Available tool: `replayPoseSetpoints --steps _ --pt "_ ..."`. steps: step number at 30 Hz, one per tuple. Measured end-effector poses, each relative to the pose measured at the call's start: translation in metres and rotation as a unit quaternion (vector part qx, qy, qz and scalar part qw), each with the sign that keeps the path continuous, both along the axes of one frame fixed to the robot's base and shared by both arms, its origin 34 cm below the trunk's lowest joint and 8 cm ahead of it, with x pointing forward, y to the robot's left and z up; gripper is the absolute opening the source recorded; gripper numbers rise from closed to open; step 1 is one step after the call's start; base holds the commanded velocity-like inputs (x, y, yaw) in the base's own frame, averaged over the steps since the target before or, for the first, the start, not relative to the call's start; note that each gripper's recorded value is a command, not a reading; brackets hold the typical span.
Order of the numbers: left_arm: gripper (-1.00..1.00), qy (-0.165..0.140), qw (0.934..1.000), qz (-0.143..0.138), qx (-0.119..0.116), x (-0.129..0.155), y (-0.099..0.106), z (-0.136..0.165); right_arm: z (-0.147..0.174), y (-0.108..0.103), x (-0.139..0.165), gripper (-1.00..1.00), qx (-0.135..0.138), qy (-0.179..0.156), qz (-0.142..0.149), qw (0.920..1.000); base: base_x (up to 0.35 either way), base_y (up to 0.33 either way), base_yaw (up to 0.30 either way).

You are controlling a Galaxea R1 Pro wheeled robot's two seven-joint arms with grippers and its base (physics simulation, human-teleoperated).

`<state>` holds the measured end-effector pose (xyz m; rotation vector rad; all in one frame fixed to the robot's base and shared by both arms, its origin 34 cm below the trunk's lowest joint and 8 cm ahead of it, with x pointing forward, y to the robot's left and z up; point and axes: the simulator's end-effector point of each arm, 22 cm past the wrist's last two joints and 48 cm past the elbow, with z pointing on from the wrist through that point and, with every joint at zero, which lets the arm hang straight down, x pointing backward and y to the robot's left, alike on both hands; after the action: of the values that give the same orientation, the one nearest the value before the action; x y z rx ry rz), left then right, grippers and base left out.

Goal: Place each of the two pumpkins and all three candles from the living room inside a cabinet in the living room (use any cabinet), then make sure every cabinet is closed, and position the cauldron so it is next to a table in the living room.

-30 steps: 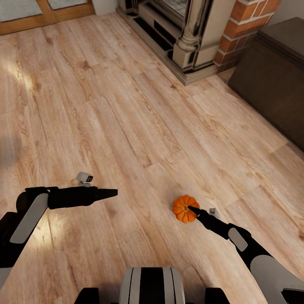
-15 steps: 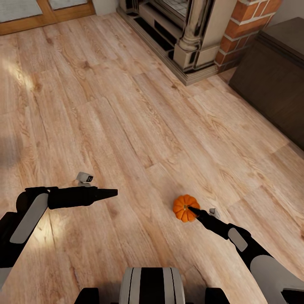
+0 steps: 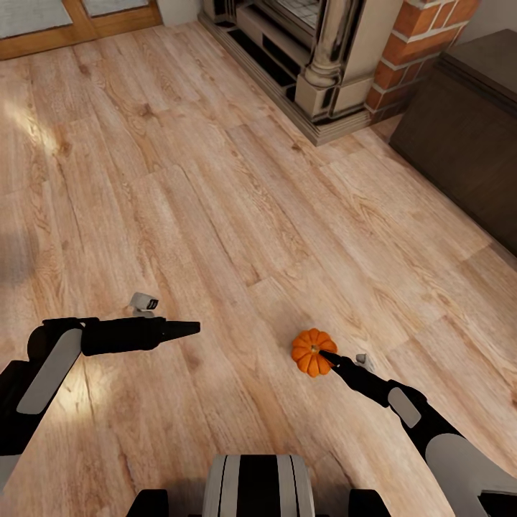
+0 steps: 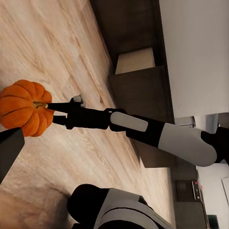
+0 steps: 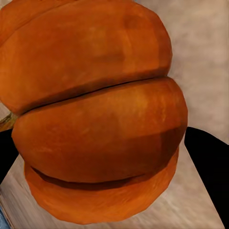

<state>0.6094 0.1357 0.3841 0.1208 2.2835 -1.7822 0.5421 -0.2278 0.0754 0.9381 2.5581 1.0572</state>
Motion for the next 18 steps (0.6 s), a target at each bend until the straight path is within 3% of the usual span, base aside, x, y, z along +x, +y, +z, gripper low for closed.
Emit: replayPoseSetpoints --steps 18 --pt "1.0 0.0 1.0 0.0 0.0 0.0 0.0001 0.0002 0.0003 0.0001 0.0 -1.0 0.001 0.0 -0.001 1.0 0.0 0.0 0.0"
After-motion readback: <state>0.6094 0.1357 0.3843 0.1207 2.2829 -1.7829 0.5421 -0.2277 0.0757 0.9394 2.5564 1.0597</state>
